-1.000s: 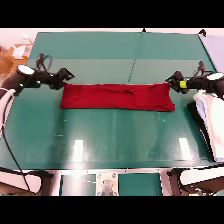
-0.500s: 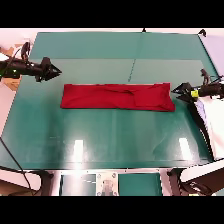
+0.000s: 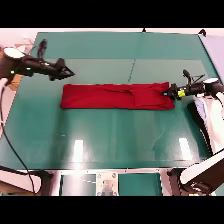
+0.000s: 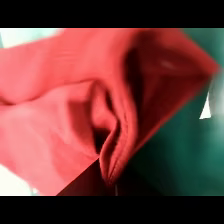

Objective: Fold the shirts.

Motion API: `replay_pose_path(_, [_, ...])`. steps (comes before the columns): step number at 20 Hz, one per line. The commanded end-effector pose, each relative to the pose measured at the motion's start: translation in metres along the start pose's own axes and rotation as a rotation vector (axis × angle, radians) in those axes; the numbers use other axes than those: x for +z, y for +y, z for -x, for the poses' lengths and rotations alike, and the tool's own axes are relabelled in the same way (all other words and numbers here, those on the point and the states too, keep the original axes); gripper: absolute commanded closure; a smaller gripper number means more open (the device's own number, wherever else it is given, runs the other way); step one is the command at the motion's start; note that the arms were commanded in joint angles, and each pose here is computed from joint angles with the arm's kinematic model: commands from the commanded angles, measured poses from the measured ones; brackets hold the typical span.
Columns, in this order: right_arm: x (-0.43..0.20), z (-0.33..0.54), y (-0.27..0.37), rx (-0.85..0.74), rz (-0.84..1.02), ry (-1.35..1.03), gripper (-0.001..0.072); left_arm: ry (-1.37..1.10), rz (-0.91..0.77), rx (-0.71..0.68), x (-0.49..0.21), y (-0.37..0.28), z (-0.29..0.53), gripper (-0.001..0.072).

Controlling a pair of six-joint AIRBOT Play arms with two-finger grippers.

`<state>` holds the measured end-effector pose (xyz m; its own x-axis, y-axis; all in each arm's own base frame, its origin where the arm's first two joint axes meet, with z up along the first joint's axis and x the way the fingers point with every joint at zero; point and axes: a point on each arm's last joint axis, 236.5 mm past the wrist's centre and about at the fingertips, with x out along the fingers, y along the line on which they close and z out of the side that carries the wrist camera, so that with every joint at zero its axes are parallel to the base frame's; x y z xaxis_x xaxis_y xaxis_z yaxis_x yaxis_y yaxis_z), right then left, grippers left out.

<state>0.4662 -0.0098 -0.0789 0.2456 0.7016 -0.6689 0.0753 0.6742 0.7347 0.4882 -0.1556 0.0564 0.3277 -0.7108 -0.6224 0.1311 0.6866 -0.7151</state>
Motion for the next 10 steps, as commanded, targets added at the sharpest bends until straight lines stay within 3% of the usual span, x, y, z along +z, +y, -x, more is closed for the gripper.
replay_pose_path(1, [0.007, 0.021, 0.045, 0.051, 0.058, 0.036, 0.0693, -0.005, -0.123, 0.028, -0.011, -0.033, -0.055, 0.0658])
replay_pose_path(5, [0.014, 0.078, 0.118, 0.043, 0.206, -0.016, 0.0693, 0.052, -0.200, 0.009, -0.058, -0.067, -0.152, 0.0658])
replay_pose_path(10, [-0.015, 0.114, 0.201, 0.055, 0.379, -0.013, 0.0692, 0.035, -0.082, -0.083, -0.107, -0.107, -0.239, 0.0658])
